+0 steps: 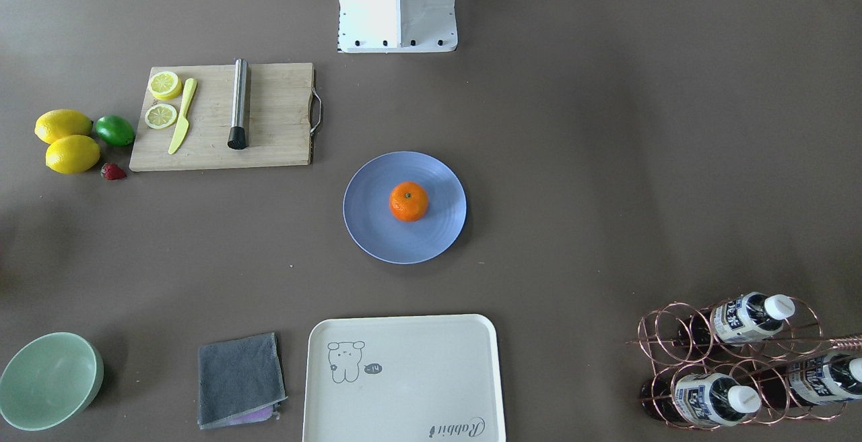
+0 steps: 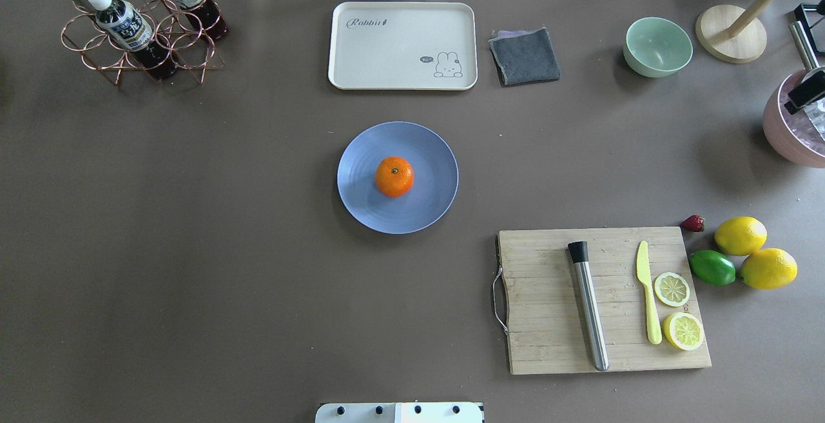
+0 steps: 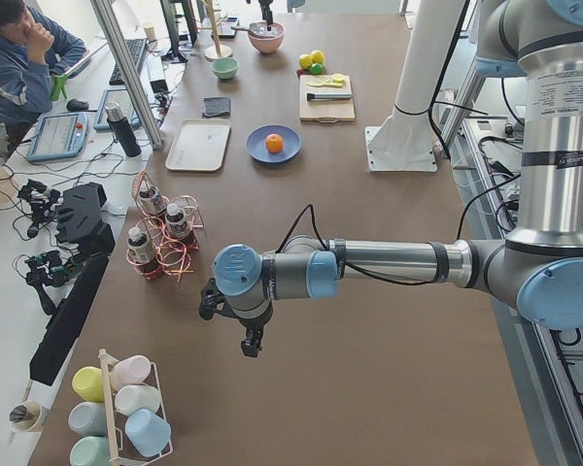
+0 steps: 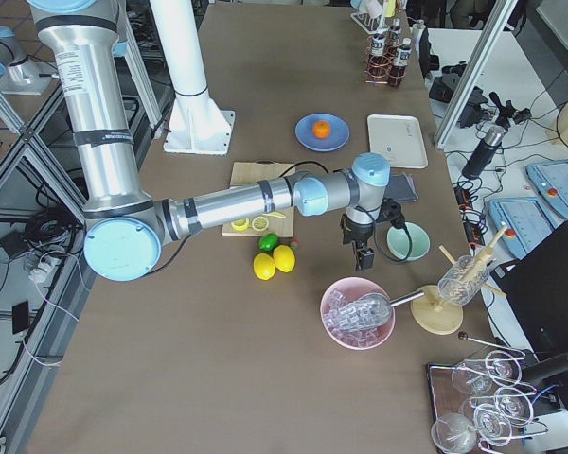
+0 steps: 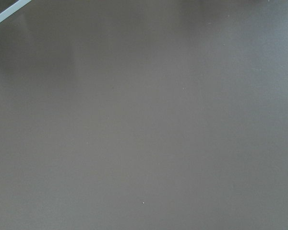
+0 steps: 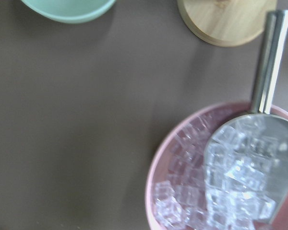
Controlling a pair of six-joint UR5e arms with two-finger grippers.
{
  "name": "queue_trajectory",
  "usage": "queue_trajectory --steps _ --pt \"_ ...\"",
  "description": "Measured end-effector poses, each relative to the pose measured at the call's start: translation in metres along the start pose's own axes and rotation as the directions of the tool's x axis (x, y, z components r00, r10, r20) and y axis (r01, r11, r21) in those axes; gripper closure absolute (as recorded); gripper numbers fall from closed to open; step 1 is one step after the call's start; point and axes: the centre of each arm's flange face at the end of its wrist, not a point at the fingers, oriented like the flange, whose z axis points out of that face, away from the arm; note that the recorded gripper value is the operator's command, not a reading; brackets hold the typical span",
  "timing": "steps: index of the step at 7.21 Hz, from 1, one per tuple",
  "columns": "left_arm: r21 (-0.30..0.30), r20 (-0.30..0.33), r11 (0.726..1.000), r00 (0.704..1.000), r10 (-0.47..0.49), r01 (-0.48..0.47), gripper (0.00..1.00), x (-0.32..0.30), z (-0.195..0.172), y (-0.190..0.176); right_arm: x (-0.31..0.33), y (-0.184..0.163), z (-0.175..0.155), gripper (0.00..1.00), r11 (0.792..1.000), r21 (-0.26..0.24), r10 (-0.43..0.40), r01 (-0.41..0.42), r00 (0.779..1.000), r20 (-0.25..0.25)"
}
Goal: Pick orange to plate
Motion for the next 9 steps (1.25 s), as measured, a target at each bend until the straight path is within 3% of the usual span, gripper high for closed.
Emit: queue_trajectory --steps 2,4,9 --pt "0.002 -0.002 1.0 1.0 0.0 0.0 0.02 0.0 -0.001 0.003 0.073 0.072 -0.003 0.0 0.996 -0.01 0.086 -0.086 0.996 -0.02" --pt "0.003 -0.002 1.0 1.0 0.0 0.0 0.02 0.001 -0.001 0.003 0.096 0.117 0.01 0.0 0.988 -0.037 0.147 -0.148 0.989 -0.022" --pt "0.003 0.004 1.0 1.0 0.0 0.0 0.02 0.0 -0.001 0.003 0.103 0.145 0.023 0.0 0.982 -0.063 0.178 -0.178 0.984 -0.013"
